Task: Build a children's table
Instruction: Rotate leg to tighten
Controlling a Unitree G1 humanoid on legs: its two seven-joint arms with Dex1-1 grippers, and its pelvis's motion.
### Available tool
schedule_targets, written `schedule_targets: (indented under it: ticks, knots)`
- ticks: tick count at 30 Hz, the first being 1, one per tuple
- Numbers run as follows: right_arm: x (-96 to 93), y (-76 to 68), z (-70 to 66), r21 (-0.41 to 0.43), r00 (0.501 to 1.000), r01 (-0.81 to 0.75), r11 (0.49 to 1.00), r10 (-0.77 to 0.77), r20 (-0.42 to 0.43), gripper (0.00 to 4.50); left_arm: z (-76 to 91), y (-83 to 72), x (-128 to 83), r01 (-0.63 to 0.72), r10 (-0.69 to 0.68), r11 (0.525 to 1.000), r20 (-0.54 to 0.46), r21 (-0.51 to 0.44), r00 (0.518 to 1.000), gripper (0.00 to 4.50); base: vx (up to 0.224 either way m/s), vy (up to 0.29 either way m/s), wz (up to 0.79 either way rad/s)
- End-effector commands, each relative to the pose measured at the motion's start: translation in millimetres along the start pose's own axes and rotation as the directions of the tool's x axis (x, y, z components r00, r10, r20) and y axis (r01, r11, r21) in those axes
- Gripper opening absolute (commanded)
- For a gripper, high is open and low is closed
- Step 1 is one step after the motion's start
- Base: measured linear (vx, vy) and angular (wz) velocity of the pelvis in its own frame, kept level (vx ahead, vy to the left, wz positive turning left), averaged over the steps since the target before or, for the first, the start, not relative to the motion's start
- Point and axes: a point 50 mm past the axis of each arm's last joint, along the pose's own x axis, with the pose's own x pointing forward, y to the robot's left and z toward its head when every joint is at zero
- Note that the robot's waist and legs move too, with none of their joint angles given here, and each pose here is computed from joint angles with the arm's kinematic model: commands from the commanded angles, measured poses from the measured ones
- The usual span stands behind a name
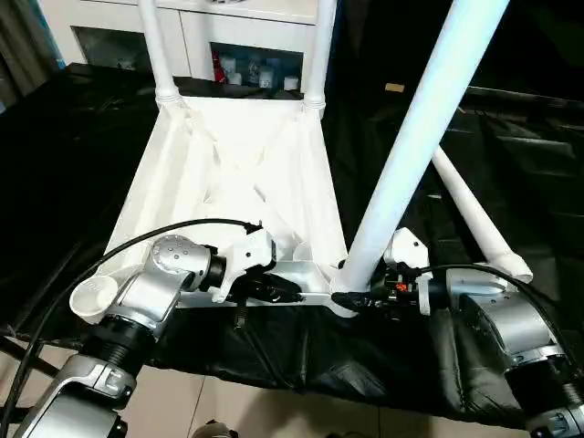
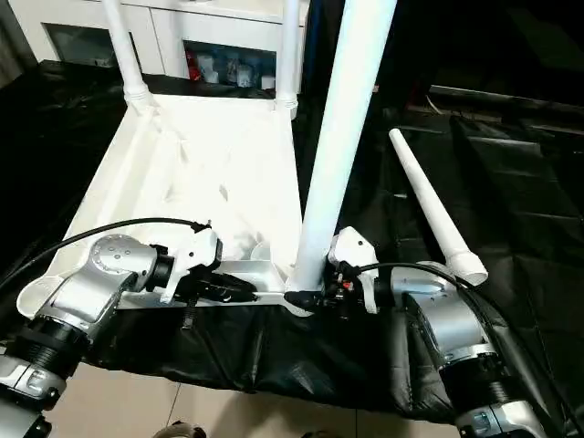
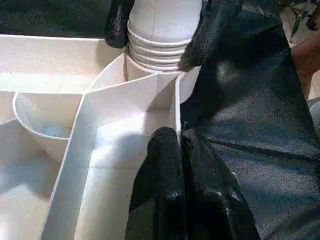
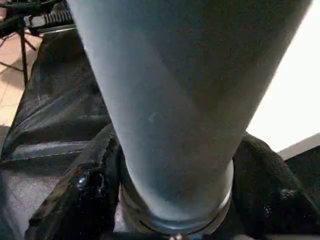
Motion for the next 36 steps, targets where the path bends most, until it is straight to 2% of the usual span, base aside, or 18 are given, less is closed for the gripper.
schedule_targets:
  ticks: [1, 4, 9, 11, 12, 13, 15, 17, 20, 21, 23, 26, 28, 33, 36]
  knots:
    - [15.9, 8.1, -9.2, 0.051, 1.0, 0.03, 0.998, -0.029, -0.008, 2.68, 9.6, 0.1, 16.3, -0.031, 0.032, 0.999, 0.048, -0.021, 0.998, 0.0, 0.0, 0.0, 0.0]
    - [27.4, 3.6, -16.0, 0.107, 0.983, 0.184, 0.977, -0.184, -0.006, 2.67, 15.3, 3.3, 28.8, -0.094, 0.099, 0.994, 0.077, -0.063, 0.992, 0.0, 0.0, 0.0, 0.0]
    - [46.9, -2.6, -22.0, 0.249, 0.916, 0.391, 0.886, -0.4, -0.018, 2.66, 19.3, 2.8, 55.1, -0.167, 0.171, 0.983, 0.059, -0.079, 0.983, 0.0, 0.0, 0.0, 0.0]
    - [59.8, -2.9, -20.5, 0.305, 0.882, 0.454, 0.837, -0.471, -0.021, 2.66, 22.5, 2.0, 70.6, -0.201, 0.205, 0.976, 0.045, -0.085, 0.978, 0.0, 0.0, 0.0, 0.0]
    - [59.8, -2.9, -20.5, 0.305, 0.882, 0.454, 0.837, -0.471, -0.021, 2.66, 22.5, 2.0, 70.6, -0.201, 0.205, 0.976, 0.045, -0.085, 0.978, 0.0, 0.0, 0.0, 0.0]
    - [74.0, -3.9, -16.9, 0.329, 0.84, 0.521, 0.787, -0.541, -0.036, 2.66, 28.3, -0.5, 86.1, -0.216, 0.22, 0.973, 0.036, -0.085, 0.975, 0.0, 0.0, 0.0, 0.0]
    - [80.7, -4.4, -13.3, 0.332, 0.821, 0.548, 0.768, -0.57, -0.035, 2.66, 31.5, -2.0, 92.5, -0.22, 0.223, 0.972, 0.031, -0.08, 0.974, 0.0, 0.0, 0.0, 0.0]
    - [83.7, -4.5, -8.7, 0.324, 0.818, 0.549, 0.771, -0.575, -0.015, 3.22, 33.3, -2.9, 95.0, -0.217, 0.219, 0.973, 0.029, -0.076, 0.975, 0.0, 0.0, 0.0, 0.0]
    - [83.9, -5.0, -5.9, 0.318, 0.817, 0.547, 0.774, -0.577, 0.002, 3.46, 33.7, -3.3, 95.2, -0.213, 0.215, 0.975, 0.026, -0.068, 0.976, 0.0, 0.0, 0.0, 0.0]
    - [77.4, -6.4, -5.1, 0.322, 0.837, 0.51, 0.797, -0.546, 0.027, 3.71, 30.8, -2.0, 89.5, -0.211, 0.213, 0.975, 0.023, -0.068, 0.977, 0.0, 0.0, 0.0, 0.0]
    - [66.4, -8.9, -5.2, 0.3, 0.86, 0.473, 0.829, -0.508, 0.048, 3.71, 26.7, -0.7, 80.8, -0.206, 0.208, 0.976, 0.022, -0.068, 0.978, 0.0, 0.0, 0.0, 0.0]
    - [59.2, -9.5, -4.6, 0.268, 0.88, 0.439, 0.857, -0.471, 0.063, 3.94, 24.7, -0.4, 75.3, -0.194, 0.196, 0.979, 0.029, -0.067, 0.98, 0.0, 0.0, 0.0, 0.0]
    - [43.3, -11.3, -4.3, 0.168, 0.906, 0.402, 0.9, -0.417, 0.065, 4.21, 21.2, -3.5, 63.5, -0.136, 0.138, 0.99, 0.041, -0.043, 0.99, 0.0, 0.0, 0.0, 0.0]
    - [28.9, -9.1, -3.8, 0.091, 0.949, 0.303, 0.949, -0.31, 0.064, 4.21, 17.2, -4.7, 50.2, -0.087, 0.087, 0.996, 0.032, -0.016, 0.996, 0.0, 0.0, 0.0, 0.0]
    - [14.7, -3.0, -2.4, 0.042, 0.985, 0.164, 0.985, -0.166, 0.051, 4.21, 13.7, -5.7, 37.7, -0.033, 0.033, 0.999, 0.009, 0.014, 0.999, 0.0, 0.0, 0.0, 0.0]
